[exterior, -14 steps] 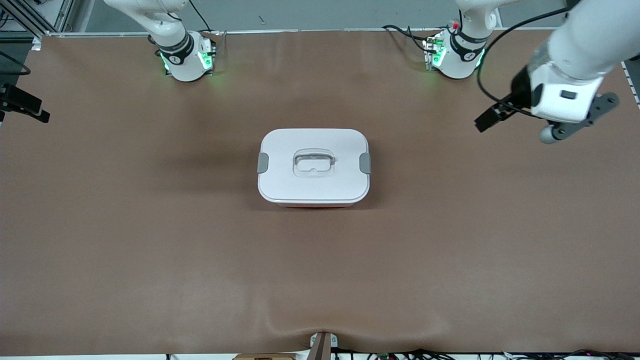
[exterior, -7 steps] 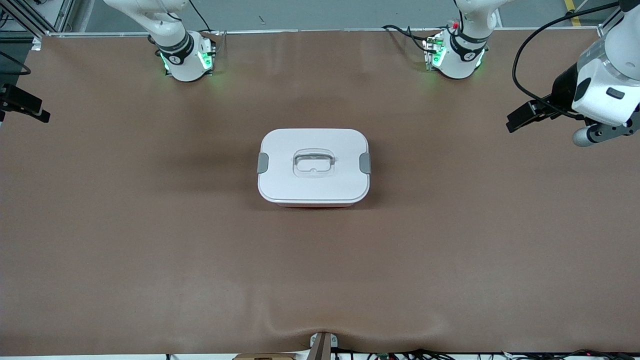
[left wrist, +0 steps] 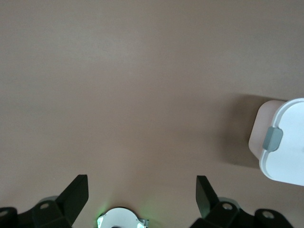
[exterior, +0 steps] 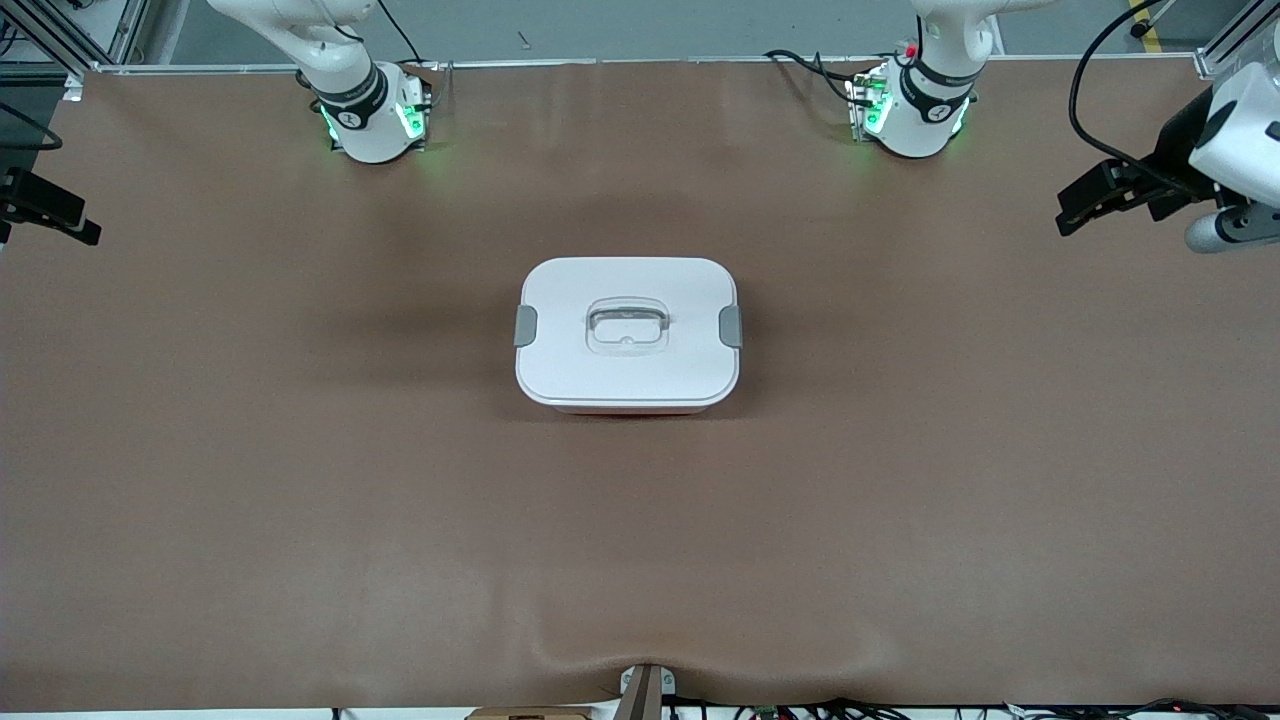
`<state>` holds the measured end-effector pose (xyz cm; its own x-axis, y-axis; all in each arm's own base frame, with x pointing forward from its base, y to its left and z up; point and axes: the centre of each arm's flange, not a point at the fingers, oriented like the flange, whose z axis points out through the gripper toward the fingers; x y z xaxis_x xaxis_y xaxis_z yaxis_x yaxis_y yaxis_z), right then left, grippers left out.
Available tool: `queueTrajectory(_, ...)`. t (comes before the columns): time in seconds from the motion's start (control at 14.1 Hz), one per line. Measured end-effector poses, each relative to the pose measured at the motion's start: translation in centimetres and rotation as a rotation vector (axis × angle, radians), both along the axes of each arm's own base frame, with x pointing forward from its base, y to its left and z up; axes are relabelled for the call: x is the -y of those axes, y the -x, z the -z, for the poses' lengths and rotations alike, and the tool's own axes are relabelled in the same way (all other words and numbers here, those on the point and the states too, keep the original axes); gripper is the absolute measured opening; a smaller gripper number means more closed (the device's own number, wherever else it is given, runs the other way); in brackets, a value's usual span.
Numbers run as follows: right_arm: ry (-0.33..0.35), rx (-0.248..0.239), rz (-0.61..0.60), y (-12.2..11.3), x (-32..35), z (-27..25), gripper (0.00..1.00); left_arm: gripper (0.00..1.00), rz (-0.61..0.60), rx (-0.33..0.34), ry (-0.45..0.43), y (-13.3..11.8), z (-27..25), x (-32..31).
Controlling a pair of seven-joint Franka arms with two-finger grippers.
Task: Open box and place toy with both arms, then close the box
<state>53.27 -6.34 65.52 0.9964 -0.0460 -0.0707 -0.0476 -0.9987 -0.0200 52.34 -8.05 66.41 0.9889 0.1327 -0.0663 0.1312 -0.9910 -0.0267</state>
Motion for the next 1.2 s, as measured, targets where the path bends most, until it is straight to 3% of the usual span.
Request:
queueTrajectory(0.5, 0.000, 0.000, 0.000, 0.0, 0.0, 0.0, 1.00, 1.00, 0.072, 0.052, 0.009, 3.8, 0.5, 0.3)
queueTrajectory(1.2, 0.000, 0.003, 0.000, 0.0, 0.0, 0.0, 1.00, 1.00, 0.186, 0.078, -0.004, 3.6, 0.4, -1.1)
